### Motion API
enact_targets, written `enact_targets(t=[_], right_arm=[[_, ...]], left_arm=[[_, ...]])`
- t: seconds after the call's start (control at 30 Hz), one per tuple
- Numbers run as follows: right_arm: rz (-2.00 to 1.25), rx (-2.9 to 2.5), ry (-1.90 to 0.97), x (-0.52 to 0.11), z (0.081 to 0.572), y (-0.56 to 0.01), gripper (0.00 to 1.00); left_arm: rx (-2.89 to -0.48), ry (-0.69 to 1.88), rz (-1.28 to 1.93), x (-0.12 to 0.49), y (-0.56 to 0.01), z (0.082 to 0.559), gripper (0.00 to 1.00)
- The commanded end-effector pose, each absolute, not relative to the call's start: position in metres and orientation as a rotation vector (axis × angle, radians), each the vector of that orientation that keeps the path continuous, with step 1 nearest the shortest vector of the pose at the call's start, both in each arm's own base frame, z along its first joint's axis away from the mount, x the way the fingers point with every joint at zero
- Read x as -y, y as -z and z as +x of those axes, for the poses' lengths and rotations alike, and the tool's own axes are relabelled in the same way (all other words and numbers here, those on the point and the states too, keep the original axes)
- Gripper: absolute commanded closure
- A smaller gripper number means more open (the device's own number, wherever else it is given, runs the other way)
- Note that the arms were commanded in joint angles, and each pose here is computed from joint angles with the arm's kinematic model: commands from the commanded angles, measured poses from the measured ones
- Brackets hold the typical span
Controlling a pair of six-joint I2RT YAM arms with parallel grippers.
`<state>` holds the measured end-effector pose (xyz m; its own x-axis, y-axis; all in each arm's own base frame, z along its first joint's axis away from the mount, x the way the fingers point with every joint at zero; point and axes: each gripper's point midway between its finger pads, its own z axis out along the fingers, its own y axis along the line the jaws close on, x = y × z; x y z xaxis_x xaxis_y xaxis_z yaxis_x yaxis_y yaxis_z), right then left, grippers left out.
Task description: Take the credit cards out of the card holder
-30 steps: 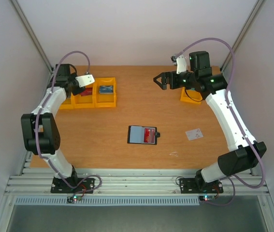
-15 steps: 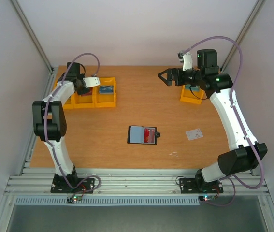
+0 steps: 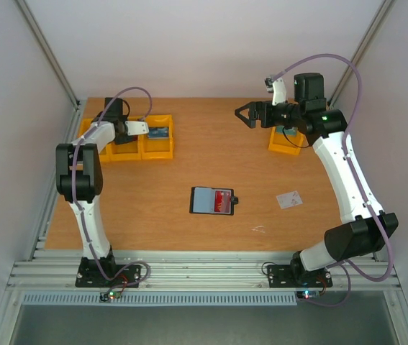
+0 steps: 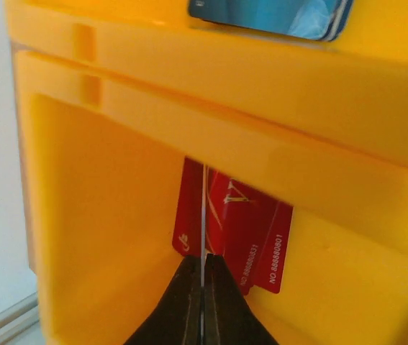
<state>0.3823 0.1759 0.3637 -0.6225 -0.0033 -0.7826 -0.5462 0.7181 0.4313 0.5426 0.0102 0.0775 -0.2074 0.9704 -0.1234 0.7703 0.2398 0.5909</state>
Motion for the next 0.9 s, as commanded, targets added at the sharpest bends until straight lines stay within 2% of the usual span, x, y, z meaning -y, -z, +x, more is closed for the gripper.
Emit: enact_targets(t=[0.0, 0.03, 0.13, 0.17, 0.5, 0.6, 0.63, 0.67, 0.87], right_arm=[[-0.436, -2.071, -0.864, -0.175, 0.379, -0.374, 0.02], [-0.438, -2.071, -0.866, -0.175, 0.379, -0.374, 0.01], [-0.443, -2.068, -0.865, -0.175, 0.377, -0.375, 0.01], [-0.449, -2.061, -0.864, -0.175, 0.375, -0.377, 0.02], [-0.443, -2.065, -0.856, -0.173, 0.370, -0.381, 0.01], [-0.448, -2.072, -0.876, -0.173, 0.362, -0.379, 0.01], [-0.456, -2.071, -0.887, -0.174, 0.358, -0.380, 0.01], [-0.471, -2.071, -0.902, -0.175, 0.353, -0.380, 0.02], [-0.525, -2.051, -0.904, -0.174, 0.325, -0.383, 0.01]], left_arm=[[-1.964, -0.647, 1.620, -0.013, -0.086, 0.562, 0.99], [-1.955, -0.647, 1.620, -0.012, -0.086, 0.564, 0.95], [-1.953, -0.642, 1.618, -0.011, -0.085, 0.566, 0.70], [-1.949, -0.641, 1.618, -0.011, -0.086, 0.567, 0.65], [-1.845, -0.658, 1.583, -0.003, -0.122, 0.570, 0.29], [-1.838, -0.638, 1.570, -0.002, -0.125, 0.567, 0.15], [-1.842, -0.634, 1.573, -0.003, -0.121, 0.565, 0.05], [-1.844, -0.630, 1.581, -0.003, -0.116, 0.564, 0.01], [-1.787, -0.740, 1.506, -0.010, -0.122, 0.587, 0.01]])
